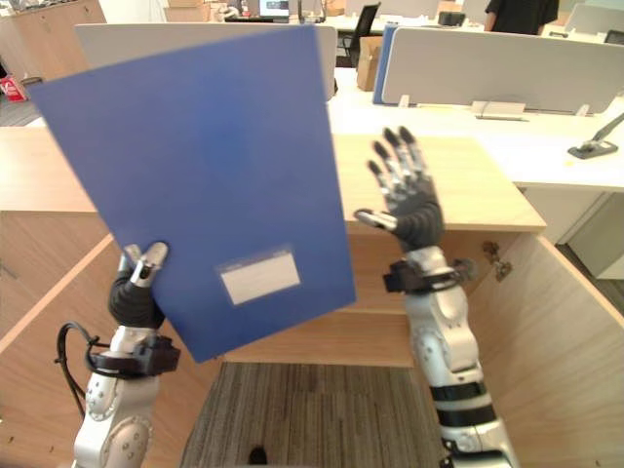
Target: Walk over to the cabinet, pick up the folder, carry it to the office cabinet, place the folder inside the office cabinet, then close the office cabinet door
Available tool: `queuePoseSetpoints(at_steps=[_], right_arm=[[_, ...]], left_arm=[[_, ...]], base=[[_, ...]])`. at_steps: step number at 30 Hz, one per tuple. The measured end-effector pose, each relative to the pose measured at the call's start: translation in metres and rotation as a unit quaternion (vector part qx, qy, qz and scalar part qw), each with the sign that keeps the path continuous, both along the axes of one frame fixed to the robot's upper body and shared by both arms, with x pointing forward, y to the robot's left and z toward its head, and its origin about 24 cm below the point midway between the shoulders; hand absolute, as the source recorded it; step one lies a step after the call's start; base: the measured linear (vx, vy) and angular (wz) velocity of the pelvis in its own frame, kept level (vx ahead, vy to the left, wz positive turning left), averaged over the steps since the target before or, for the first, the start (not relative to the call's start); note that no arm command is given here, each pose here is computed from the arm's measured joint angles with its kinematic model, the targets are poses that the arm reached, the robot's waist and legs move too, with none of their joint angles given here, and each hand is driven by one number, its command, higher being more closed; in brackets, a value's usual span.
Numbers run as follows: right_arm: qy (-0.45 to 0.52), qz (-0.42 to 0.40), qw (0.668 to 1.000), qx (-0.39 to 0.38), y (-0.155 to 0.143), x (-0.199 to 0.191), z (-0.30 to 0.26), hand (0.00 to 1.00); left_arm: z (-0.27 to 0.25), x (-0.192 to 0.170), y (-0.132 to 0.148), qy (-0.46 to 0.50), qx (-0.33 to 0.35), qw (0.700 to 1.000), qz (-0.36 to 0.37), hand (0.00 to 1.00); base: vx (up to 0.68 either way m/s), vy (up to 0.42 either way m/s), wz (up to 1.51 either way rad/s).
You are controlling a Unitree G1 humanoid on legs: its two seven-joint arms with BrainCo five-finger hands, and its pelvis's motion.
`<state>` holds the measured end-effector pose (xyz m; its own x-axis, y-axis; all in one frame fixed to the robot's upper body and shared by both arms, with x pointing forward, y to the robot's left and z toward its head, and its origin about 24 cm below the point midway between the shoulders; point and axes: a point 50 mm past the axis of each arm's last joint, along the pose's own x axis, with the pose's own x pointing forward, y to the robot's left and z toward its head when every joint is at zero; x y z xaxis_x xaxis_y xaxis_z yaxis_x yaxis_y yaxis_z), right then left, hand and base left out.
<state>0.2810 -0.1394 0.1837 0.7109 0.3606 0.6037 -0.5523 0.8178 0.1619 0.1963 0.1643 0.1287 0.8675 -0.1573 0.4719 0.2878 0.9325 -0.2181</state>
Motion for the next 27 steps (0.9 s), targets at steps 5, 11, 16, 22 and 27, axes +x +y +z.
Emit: queuePoseSetpoints(at_steps=[5, 11, 16, 22, 27], right_arm=[[0.003, 0.056, 0.998, -0.018, 0.019, 0.002, 0.003, 0.0], [0.009, 0.1, 0.993, -0.065, 0.028, 0.013, 0.014, 0.0], [0.0, 0.14, 0.986, -0.094, 0.032, 0.014, 0.029, 1.0], [0.016, 0.163, 0.977, -0.138, 0.029, 0.015, 0.03, 1.0], [0.023, 0.145, 0.974, -0.174, 0.019, 0.016, 0.029, 1.0]], left_arm=[[0.0, -0.001, -0.001, -0.002, 0.014, 1.0, -0.006, 1.0], [0.004, -0.002, 0.004, -0.017, 0.013, 1.0, 0.011, 1.0], [0.007, -0.004, 0.007, -0.035, 0.008, 0.999, 0.014, 1.0], [0.009, -0.005, 0.009, -0.042, 0.022, 0.999, 0.01, 0.0], [-0.004, -0.01, -0.003, -0.006, 0.03, 0.999, -0.026, 0.0]], base=[[0.0, 0.0, 0.01], [0.0, 0.0, 0.0], [0.0, 0.0, 0.0], [0.0, 0.0, 0.0], [0.0, 0.0, 0.0]])
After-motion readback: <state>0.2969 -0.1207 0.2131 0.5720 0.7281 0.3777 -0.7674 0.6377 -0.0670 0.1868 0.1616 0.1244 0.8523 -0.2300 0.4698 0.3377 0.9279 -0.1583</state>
